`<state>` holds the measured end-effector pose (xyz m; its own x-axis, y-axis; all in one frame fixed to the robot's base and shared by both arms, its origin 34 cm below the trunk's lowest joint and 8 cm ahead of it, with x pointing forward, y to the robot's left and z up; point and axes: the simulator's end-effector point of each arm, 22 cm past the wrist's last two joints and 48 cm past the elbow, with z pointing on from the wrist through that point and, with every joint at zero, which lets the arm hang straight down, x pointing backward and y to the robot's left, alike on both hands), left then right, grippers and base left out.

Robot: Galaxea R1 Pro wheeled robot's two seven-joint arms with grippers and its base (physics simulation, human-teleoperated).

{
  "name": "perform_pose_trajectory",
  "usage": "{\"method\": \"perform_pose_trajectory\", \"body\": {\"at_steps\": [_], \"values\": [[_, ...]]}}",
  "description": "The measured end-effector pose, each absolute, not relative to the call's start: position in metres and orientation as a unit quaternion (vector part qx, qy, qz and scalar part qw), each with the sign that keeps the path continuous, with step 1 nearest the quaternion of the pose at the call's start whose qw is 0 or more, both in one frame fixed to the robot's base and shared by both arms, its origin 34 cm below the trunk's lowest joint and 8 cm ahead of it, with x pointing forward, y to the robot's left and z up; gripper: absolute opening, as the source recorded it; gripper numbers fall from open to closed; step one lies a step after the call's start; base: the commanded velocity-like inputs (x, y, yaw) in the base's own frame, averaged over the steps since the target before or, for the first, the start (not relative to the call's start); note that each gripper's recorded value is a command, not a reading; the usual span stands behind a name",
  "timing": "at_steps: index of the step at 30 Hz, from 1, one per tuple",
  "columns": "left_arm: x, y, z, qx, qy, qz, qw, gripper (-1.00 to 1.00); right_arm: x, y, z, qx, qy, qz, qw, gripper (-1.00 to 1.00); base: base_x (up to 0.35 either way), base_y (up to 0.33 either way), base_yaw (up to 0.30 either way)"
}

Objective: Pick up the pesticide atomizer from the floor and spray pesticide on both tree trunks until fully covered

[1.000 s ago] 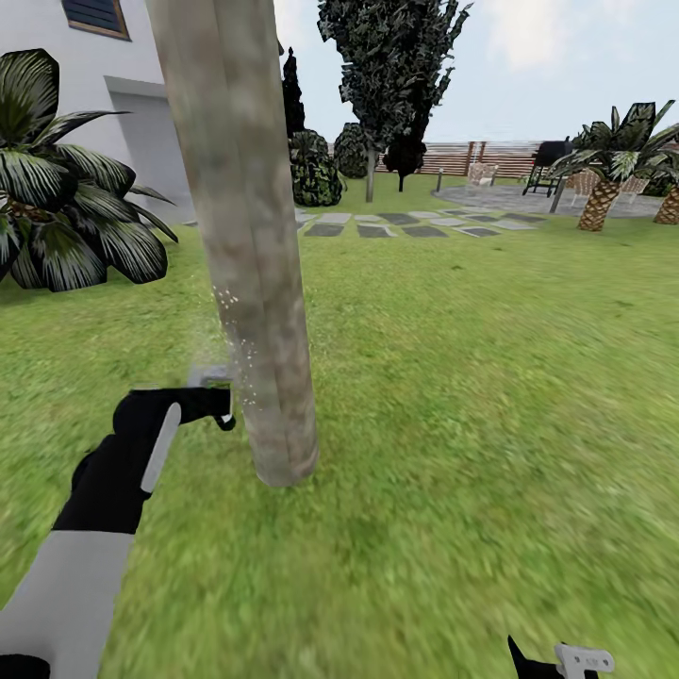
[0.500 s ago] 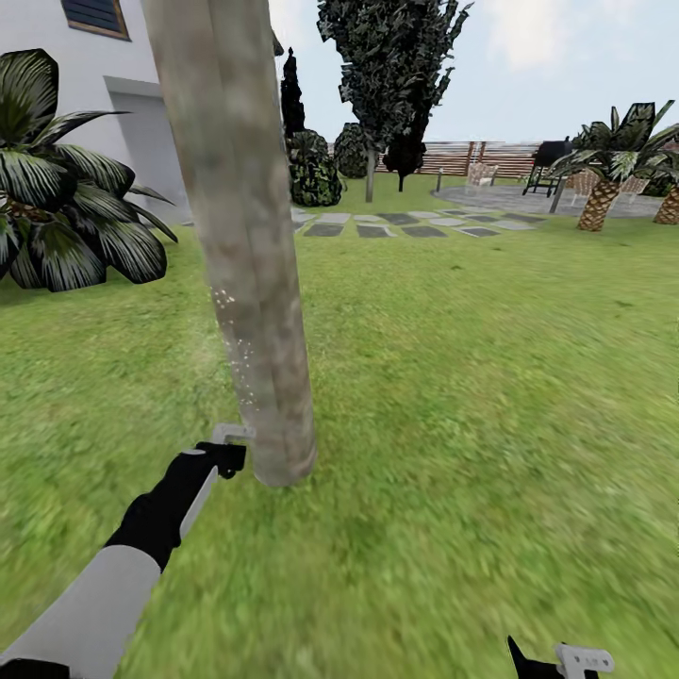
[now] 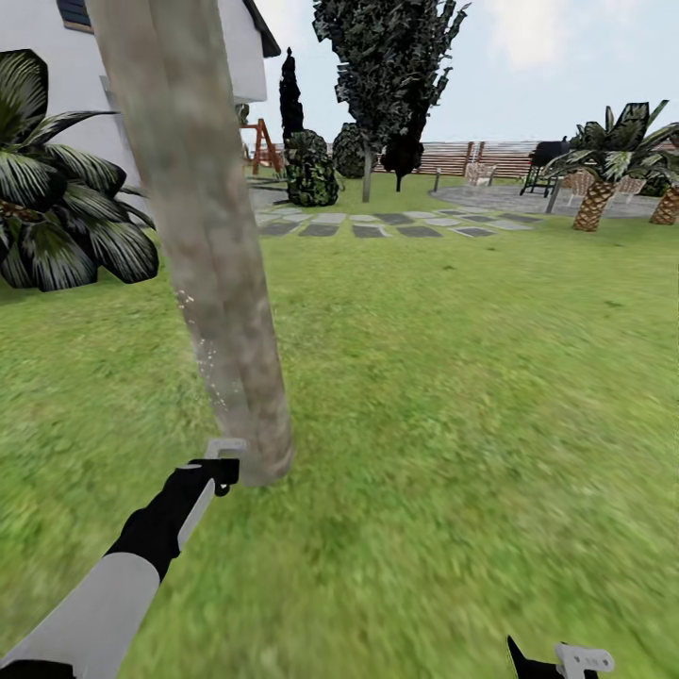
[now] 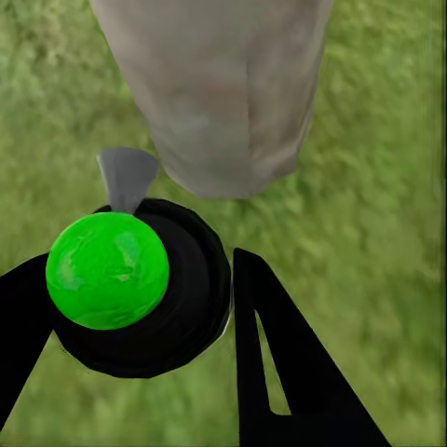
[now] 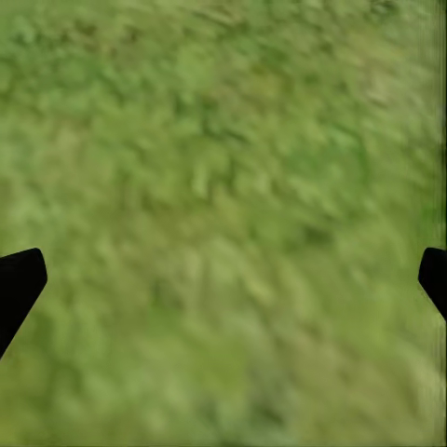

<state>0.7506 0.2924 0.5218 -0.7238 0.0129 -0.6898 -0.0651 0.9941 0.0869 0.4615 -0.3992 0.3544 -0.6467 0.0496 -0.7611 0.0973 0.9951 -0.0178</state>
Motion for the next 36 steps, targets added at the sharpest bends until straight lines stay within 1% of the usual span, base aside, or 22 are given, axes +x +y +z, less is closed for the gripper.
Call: {"method": "perform_pose_trajectory", "body": {"at_steps": [10, 14, 23, 34, 36], "values": [[0.752, 0.297, 0.523, -0.015, 0.925, 0.058, 0.375, -1.0, 0.462, -0.398, 0.354, 0.041, 0.907, -0.028, 0.418, 1.0, 0.0, -0.274, 0.245], [0.75, 0.316, 0.525, -0.039, 0.922, 0.092, 0.374, -1.0, 0.461, -0.398, 0.354, 0.041, 0.907, -0.028, 0.418, 1.0, 0.0, -0.274, 0.277], [0.746, 0.315, 0.519, -0.041, 0.924, 0.095, 0.368, -1.0, 0.461, -0.398, 0.354, 0.041, 0.907, -0.028, 0.418, 1.0, 0.07, -0.274, 0.056], [0.747, 0.307, 0.519, -0.04, 0.924, 0.09, 0.368, -1.0, 0.461, -0.398, 0.354, 0.041, 0.907, -0.028, 0.418, 1.0, 0.095, -0.274, 0.265], [0.747, 0.307, 0.519, -0.04, 0.924, 0.09, 0.368, -1.0, 0.461, -0.398, 0.354, 0.041, 0.907, -0.028, 0.418, 1.0, 0.095, -0.274, 0.073]]}}
